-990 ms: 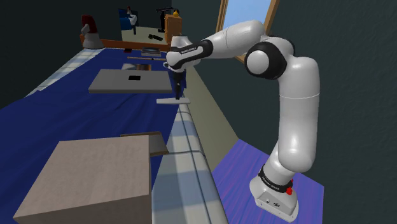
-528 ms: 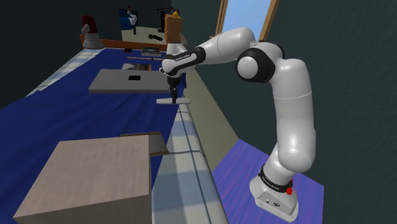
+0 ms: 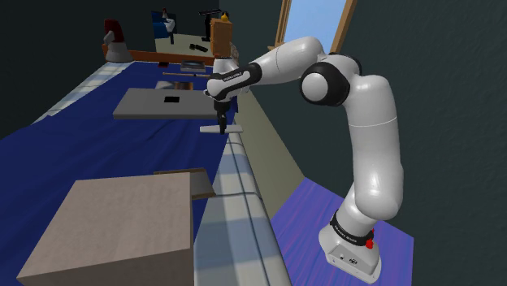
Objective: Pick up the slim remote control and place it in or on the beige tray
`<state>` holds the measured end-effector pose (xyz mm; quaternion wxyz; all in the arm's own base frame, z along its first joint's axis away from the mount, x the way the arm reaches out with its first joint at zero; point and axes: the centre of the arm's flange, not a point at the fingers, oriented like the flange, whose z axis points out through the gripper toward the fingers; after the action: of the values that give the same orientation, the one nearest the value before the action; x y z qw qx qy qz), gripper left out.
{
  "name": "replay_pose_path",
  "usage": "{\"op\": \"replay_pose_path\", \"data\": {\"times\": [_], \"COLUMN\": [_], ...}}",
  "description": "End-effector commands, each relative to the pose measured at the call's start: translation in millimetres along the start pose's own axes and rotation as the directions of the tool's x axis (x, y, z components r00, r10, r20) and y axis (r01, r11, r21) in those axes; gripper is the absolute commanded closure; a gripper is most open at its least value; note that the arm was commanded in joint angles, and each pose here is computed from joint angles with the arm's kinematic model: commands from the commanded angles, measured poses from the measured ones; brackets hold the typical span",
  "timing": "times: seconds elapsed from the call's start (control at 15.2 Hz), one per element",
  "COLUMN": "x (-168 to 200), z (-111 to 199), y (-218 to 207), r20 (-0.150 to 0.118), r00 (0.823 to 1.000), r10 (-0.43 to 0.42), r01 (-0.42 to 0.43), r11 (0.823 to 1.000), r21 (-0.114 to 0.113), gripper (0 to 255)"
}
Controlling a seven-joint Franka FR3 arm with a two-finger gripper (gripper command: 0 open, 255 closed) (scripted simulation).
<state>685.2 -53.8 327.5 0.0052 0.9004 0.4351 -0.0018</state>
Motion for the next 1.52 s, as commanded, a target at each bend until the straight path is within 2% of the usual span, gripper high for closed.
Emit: {"op": "replay_pose_path", "data": {"times": [0.0, 0.07, 0.66, 1.45], "x": [0.0, 0.0, 0.0, -0.5], "z": [0.0, 0.0, 0.0, -63.3], "y": [0.0, 0.0, 0.0, 0.5], "r20": [0.000, 0.000, 0.000, 0.000], "r00": [1.000, 1.000, 1.000, 1.000], "r10": [0.000, 0.000, 0.000, 0.000], "r01": [0.000, 0.000, 0.000, 0.000], "r11": [1.000, 1.000, 1.000, 1.000], "r21": [0.000, 0.000, 0.000, 0.000], "gripper": [0, 255, 255, 255]}}
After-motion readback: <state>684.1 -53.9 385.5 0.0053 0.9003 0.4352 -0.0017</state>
